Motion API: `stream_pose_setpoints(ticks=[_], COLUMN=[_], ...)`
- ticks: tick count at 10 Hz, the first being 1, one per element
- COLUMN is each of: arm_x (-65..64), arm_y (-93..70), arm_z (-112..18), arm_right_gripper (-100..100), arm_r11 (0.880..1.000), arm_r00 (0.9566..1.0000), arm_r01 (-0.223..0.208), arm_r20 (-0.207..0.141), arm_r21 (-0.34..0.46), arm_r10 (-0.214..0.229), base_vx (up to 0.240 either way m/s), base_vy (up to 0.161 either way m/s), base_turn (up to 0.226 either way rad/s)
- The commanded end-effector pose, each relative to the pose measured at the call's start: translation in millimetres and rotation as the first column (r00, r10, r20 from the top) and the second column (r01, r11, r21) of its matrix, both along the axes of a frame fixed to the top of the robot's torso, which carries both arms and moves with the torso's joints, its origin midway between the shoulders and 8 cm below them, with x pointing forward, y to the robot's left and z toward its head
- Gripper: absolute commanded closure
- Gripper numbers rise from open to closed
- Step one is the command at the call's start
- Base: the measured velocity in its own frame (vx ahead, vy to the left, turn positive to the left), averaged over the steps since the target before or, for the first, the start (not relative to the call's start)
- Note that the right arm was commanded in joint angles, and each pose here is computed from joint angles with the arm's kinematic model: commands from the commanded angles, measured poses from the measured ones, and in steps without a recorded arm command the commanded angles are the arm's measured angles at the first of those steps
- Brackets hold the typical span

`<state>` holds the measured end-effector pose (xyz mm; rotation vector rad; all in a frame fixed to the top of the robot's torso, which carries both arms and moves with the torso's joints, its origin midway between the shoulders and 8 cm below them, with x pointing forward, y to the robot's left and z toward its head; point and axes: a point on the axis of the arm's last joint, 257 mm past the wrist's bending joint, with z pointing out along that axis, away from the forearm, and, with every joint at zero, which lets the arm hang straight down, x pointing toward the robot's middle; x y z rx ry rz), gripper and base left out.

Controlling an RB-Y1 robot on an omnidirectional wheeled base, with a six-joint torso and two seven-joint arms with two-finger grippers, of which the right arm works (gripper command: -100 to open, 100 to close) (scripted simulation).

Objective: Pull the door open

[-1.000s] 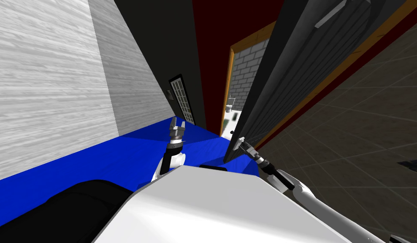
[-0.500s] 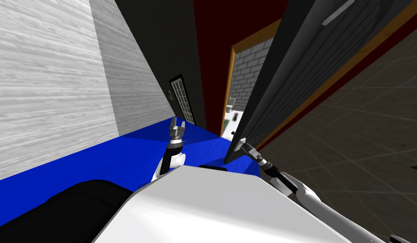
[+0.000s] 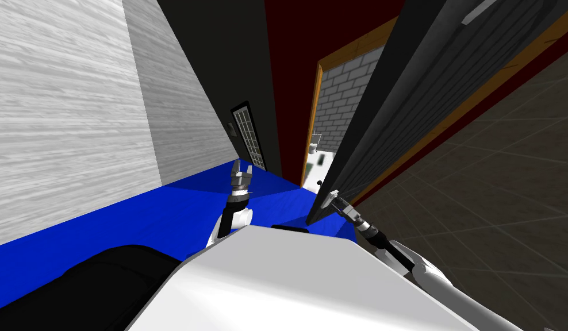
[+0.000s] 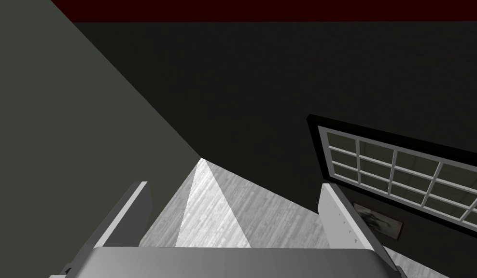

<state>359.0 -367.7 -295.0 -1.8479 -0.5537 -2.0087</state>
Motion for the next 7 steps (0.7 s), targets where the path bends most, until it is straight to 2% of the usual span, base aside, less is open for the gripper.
stream_pose_setpoints(ticks=[1, 7], arm_x=[-14.6, -46.5], arm_y=[8.7, -7.1], arm_z=[-7.0, -10.2], arm_right_gripper=[100, 100], arm_r11=[0.999, 0.998], arm_r00=[0.9995, 0.9983], arm_r01=[-0.030, -0.056], arm_r20=[-0.011, -0.015], arm_r21=[0.018, 0.023], arm_r10=[0.030, 0.056], base_vx=[0.036, 0.042], base_vy=[0.025, 0.020], base_turn=[0.008, 0.004])
